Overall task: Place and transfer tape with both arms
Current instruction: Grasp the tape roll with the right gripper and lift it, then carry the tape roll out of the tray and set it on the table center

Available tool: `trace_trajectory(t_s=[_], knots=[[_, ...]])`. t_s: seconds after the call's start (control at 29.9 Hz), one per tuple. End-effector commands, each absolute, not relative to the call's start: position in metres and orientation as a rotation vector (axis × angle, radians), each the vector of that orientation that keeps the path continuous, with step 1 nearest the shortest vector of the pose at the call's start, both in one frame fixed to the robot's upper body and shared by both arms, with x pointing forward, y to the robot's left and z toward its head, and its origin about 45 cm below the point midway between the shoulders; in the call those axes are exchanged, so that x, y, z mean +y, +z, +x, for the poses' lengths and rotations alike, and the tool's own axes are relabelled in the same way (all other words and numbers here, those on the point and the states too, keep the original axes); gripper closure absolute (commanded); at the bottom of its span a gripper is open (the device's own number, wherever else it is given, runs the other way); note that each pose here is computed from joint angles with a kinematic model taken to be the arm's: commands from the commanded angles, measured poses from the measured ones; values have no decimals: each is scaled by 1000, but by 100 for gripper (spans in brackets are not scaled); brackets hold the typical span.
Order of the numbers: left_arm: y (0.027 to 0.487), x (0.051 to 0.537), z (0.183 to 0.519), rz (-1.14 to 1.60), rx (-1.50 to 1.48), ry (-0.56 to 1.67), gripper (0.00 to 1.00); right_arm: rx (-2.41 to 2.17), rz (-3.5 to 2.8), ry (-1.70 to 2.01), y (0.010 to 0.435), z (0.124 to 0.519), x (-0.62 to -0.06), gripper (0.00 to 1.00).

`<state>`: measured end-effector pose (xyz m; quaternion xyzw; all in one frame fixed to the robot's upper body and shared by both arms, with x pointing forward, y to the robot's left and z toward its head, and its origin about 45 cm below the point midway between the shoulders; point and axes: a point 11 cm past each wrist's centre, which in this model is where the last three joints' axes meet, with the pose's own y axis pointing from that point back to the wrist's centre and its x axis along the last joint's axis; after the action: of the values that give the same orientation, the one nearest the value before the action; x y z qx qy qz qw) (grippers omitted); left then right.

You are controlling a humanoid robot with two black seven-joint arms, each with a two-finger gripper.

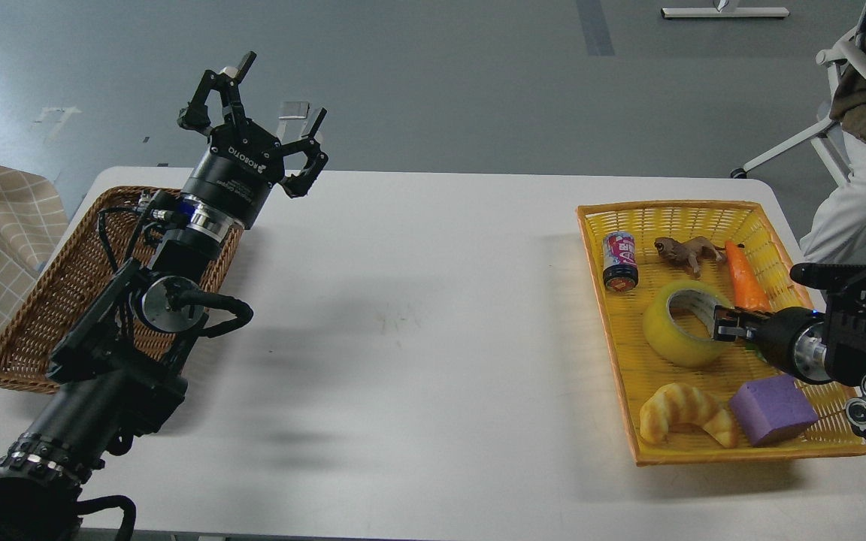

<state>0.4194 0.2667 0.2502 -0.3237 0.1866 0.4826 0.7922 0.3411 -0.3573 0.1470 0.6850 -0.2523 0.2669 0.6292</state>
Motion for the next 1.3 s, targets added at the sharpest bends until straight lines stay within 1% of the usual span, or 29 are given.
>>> trace_trajectory(t_s=[0.0, 0.03, 0.27, 0.4, 0.53, 0.7, 0.8, 0.94, 1.0, 1.27], knots=[[250, 266, 419, -698, 403, 1037, 2, -578, 1572, 608, 146, 341, -357, 97], [250, 266, 419, -698, 403, 1037, 2, -578, 1571, 609, 146, 341, -357, 100], [250, 266, 419, -697, 403, 1039, 2, -602, 1581, 656, 163, 353, -349, 100], [248, 265, 419, -691, 407, 1037, 2, -614, 1596, 725, 183, 357, -338, 100], [246, 266, 419, -689, 410, 1041, 2, -610, 1591, 830, 215, 355, -331, 100], [247, 265, 419, -691, 411, 1039, 2, -649, 1610, 891, 245, 356, -327, 100], [247, 265, 419, -691, 411, 1039, 2, -669, 1610, 956, 265, 366, -316, 100], [247, 265, 420, -691, 408, 1039, 2, -695, 1613, 997, 282, 376, -309, 100], [248, 265, 420, -690, 407, 1037, 2, -705, 1642, 1026, 291, 383, -295, 100], [250, 263, 420, -695, 405, 1032, 2, -574, 1727, 1100, 278, 390, -231, 100]])
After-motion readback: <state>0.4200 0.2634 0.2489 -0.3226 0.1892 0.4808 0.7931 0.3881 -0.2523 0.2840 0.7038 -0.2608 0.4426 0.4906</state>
